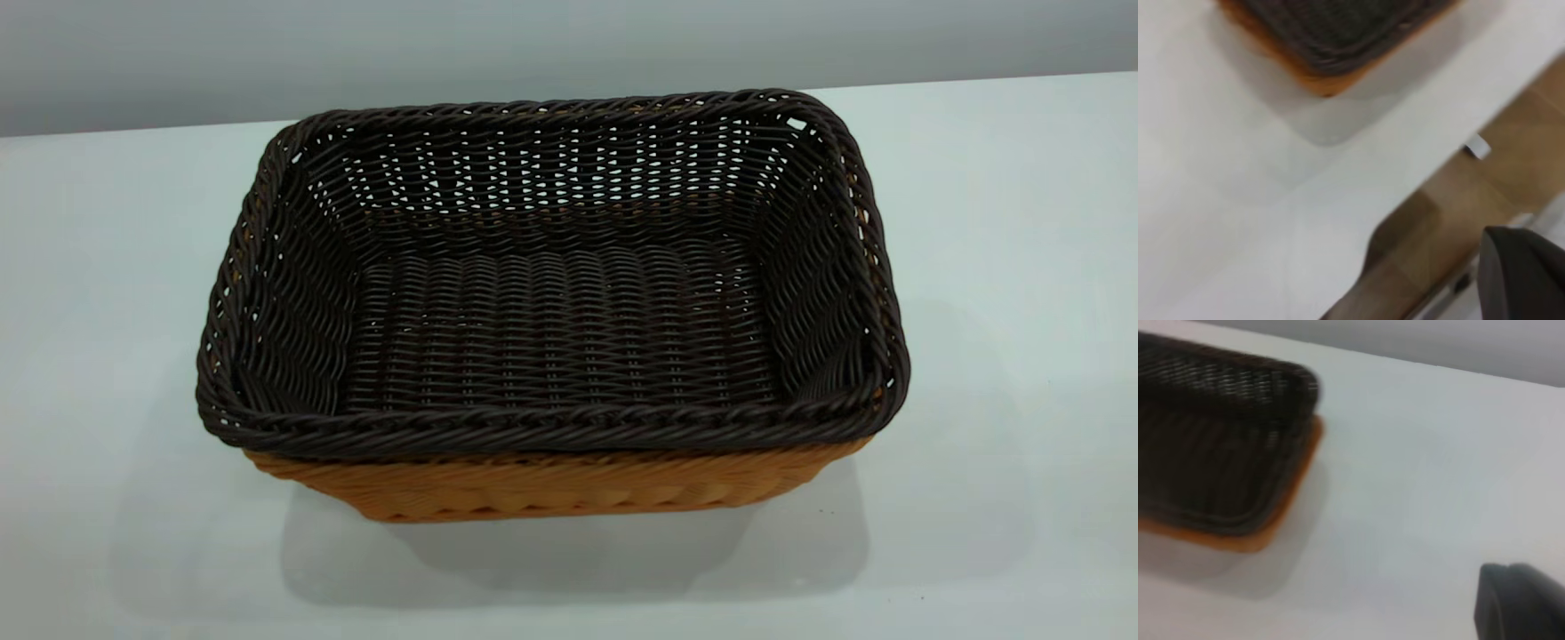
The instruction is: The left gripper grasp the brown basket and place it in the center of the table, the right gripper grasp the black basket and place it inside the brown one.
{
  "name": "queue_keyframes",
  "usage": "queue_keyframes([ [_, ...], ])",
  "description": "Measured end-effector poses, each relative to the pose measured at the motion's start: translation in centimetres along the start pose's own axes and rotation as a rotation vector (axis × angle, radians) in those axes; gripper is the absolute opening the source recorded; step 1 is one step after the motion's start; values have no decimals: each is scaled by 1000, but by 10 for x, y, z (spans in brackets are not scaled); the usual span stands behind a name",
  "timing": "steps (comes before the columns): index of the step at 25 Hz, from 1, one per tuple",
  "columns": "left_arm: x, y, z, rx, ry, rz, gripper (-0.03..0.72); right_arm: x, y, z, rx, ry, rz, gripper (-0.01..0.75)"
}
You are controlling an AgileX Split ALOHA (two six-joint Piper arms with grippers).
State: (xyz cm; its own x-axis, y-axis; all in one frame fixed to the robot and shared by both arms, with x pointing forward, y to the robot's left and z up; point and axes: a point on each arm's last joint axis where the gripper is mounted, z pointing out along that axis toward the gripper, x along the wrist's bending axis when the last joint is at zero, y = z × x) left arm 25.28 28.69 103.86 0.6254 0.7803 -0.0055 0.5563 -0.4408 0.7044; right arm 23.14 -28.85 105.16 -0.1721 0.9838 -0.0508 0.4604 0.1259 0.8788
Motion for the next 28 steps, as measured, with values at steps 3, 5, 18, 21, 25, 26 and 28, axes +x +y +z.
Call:
queue_keyframes([
  [3, 3, 0, 0, -2, 106, -107, -1, 0, 1, 1, 5, -92, 49, 3],
  [5, 5, 0, 0, -2, 174, -175, -1, 1, 1, 2, 8, -139, 74, 3],
  [18, 11, -4, -4, -18, 509, -504, -1, 1, 1, 2, 11, -175, 92, 3],
  [21, 7, -6, -8, -60, 522, -492, -1, 1, 1, 2, 10, -174, 91, 3],
  [25, 0, -11, -12, -116, 539, -474, -1, 1, 1, 2, 10, -174, 92, 3],
  [26, -1, -12, -14, -130, 543, -470, -1, 1, 1, 2, 10, -174, 92, 3],
  [28, -4, -14, -15, -154, 550, -462, -1, 1, 1, 2, 10, -174, 92, 3],
])
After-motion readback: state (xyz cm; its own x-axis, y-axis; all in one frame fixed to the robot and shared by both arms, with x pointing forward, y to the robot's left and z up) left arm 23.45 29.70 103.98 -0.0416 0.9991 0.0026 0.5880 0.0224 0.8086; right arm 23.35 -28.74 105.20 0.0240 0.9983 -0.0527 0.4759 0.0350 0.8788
